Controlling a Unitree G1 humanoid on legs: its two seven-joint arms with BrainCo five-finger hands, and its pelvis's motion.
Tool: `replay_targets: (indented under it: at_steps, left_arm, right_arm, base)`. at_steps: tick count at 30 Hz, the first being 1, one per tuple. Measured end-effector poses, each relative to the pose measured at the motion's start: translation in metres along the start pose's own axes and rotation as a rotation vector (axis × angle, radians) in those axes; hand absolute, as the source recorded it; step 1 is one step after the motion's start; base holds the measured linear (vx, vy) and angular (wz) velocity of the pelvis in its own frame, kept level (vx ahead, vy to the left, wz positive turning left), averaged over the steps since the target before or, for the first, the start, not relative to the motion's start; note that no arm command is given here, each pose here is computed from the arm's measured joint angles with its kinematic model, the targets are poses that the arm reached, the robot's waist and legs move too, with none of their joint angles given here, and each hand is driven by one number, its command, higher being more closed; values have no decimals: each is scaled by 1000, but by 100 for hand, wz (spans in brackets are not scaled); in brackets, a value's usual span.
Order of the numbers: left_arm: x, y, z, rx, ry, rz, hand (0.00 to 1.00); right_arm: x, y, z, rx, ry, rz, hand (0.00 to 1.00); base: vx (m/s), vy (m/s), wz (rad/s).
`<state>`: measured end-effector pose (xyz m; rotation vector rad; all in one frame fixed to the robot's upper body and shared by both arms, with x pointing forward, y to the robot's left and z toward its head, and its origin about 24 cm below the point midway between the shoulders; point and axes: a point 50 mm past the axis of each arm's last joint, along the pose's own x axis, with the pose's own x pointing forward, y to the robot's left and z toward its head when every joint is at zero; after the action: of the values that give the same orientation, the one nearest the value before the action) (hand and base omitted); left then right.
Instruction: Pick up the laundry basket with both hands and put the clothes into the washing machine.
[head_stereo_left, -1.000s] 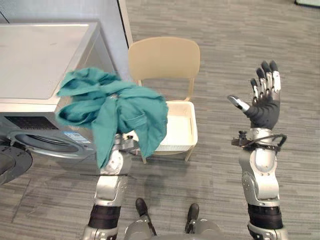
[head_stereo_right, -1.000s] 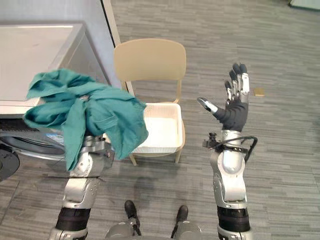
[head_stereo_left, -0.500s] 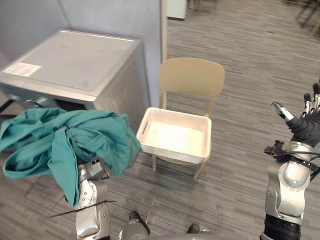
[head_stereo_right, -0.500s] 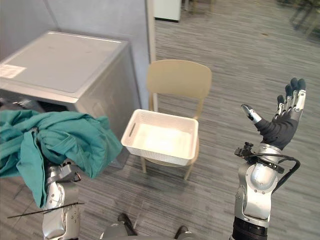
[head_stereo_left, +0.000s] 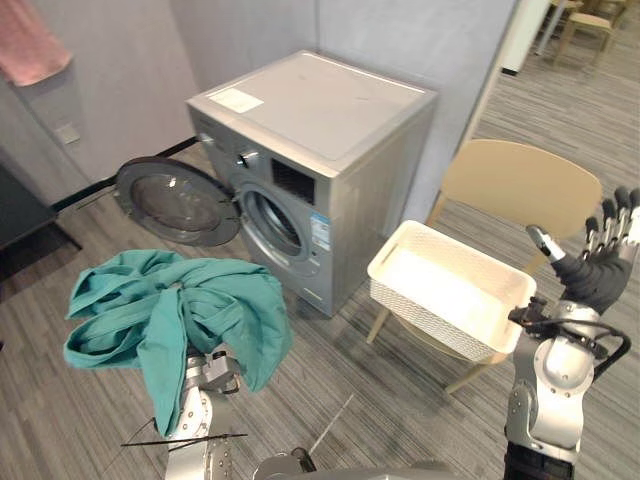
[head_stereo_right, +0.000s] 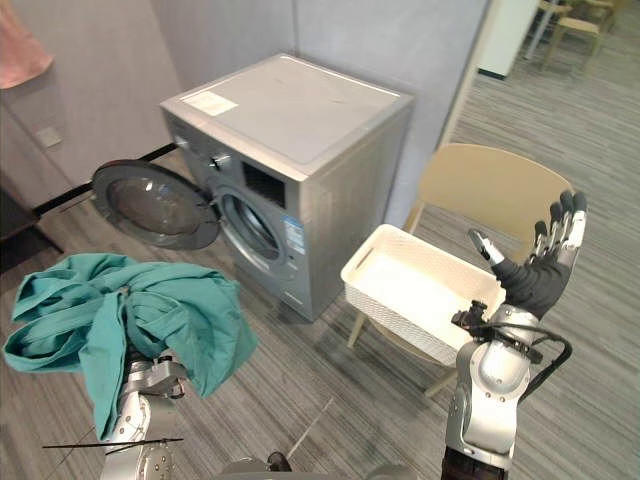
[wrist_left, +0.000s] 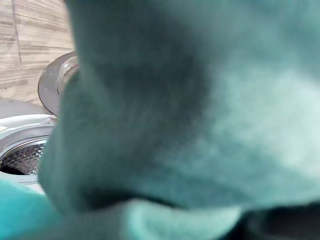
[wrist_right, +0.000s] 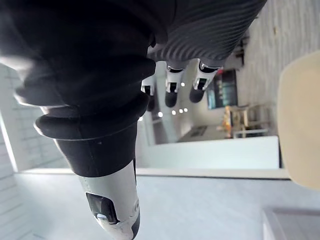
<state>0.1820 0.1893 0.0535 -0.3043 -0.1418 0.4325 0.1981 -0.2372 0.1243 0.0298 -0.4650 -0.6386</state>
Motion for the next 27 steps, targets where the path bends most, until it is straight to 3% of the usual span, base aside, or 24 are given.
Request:
replay_targets:
  at_steps: [6,10,17,22,27]
  left_arm:
    - [-8,-22,-21,-2,111,-130,100]
    - [-20,-55,-31,-49,168,-285,100]
    - [-25,-83,-38,-75,204,-412,100]
    - [-24,-65,-41,-52,217,-341,100]
    - [-24,-48,-57,-9,289,-278,100]
  right_arm:
    - [-17,-15,7,-46,11,37,0]
    - [-27,-14,10,-8,38,87,0]
    - [-31,-11,24,47,-1,99,0]
    - [-34,9,37,156,-40,181,0]
    - [-32,1,19,119,26,145,0]
  base:
    - [143,-5,132]
    - [230,-129,113]
    - [314,-286,73]
    - [167,-142,-23]
    - [188,84,-26]
